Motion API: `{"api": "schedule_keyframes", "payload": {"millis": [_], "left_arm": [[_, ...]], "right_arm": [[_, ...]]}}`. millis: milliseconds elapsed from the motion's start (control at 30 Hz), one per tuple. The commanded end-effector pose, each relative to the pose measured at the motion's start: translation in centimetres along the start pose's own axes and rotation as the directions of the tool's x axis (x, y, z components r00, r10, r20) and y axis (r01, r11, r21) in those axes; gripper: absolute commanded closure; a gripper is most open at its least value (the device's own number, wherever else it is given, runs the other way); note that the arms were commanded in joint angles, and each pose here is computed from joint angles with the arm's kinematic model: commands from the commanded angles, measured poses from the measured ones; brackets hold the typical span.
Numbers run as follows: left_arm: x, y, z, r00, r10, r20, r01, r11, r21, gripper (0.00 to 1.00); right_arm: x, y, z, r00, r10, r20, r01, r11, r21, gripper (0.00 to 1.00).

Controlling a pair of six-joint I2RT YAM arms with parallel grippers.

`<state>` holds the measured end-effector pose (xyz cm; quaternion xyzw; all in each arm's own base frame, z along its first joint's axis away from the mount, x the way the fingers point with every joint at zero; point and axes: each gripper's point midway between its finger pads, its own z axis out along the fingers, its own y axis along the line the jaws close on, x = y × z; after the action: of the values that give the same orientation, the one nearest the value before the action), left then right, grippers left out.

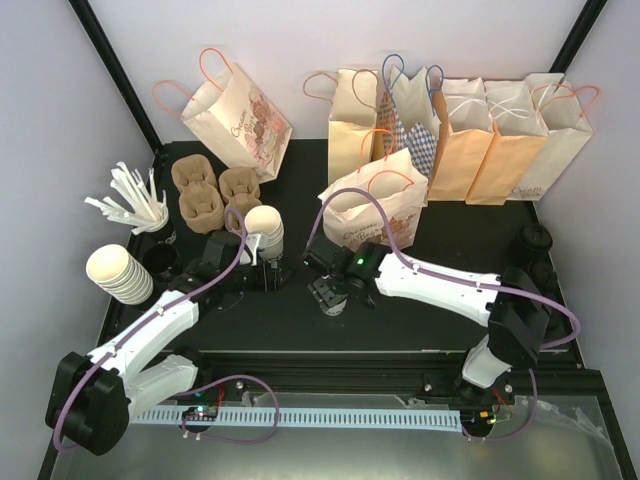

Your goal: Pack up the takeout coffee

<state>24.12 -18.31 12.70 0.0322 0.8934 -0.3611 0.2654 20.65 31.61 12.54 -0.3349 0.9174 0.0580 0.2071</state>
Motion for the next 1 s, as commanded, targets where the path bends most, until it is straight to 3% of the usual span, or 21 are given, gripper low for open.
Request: {"api": "schedule_keyframes", "payload": {"millis": [0, 300, 467, 667, 767, 867, 967], "left_arm": [[0.0, -0.4, -0.1, 1.0, 0.021, -0.004, -0.021, 1.0, 0.02, 0.25], [-0.8, -0.6, -0.8, 0.998, 0.055, 0.007, -0.055, 0.998, -0.007, 0.25], [-2.4, -0.9, -2.3, 0.994, 0.088, 0.058, -0.084, 0.995, -0.06, 0.24], [-4.8, 0.3, -5.2, 0.978, 0.106, 0.18, -0.065, 0.974, -0.218, 0.21], [-6.2, 1.1, -7.1, 0.96, 0.115, 0.255, -0.038, 0.956, -0.291, 0.17], [-7.3, 1.6, -9.3, 0.944, 0.119, 0.308, -0.001, 0.935, -0.356, 0.03], [-8.3, 1.7, -11.1, 0.927, 0.134, 0.35, 0.015, 0.92, -0.393, 0.01]], "right_arm": [[0.9, -1.1, -2.8, 1.0, 0.009, 0.017, -0.01, 0.999, 0.033, 0.26], [1.0, -6.8, -7.2, 0.988, 0.076, 0.137, -0.099, 0.979, 0.176, 0.26], [3.0, -12.6, -8.3, 0.96, 0.208, 0.19, -0.249, 0.942, 0.224, 0.3], [6.3, -22.1, -9.3, 0.816, 0.478, 0.323, -0.56, 0.794, 0.238, 0.37], [7.5, -25.4, -9.9, 0.771, 0.52, 0.368, -0.626, 0.723, 0.29, 0.38], [8.2, -28.3, -9.9, 0.731, 0.562, 0.387, -0.677, 0.668, 0.308, 0.38], [7.5, -30.6, -10.0, 0.674, 0.607, 0.42, -0.732, 0.624, 0.274, 0.37]]}}
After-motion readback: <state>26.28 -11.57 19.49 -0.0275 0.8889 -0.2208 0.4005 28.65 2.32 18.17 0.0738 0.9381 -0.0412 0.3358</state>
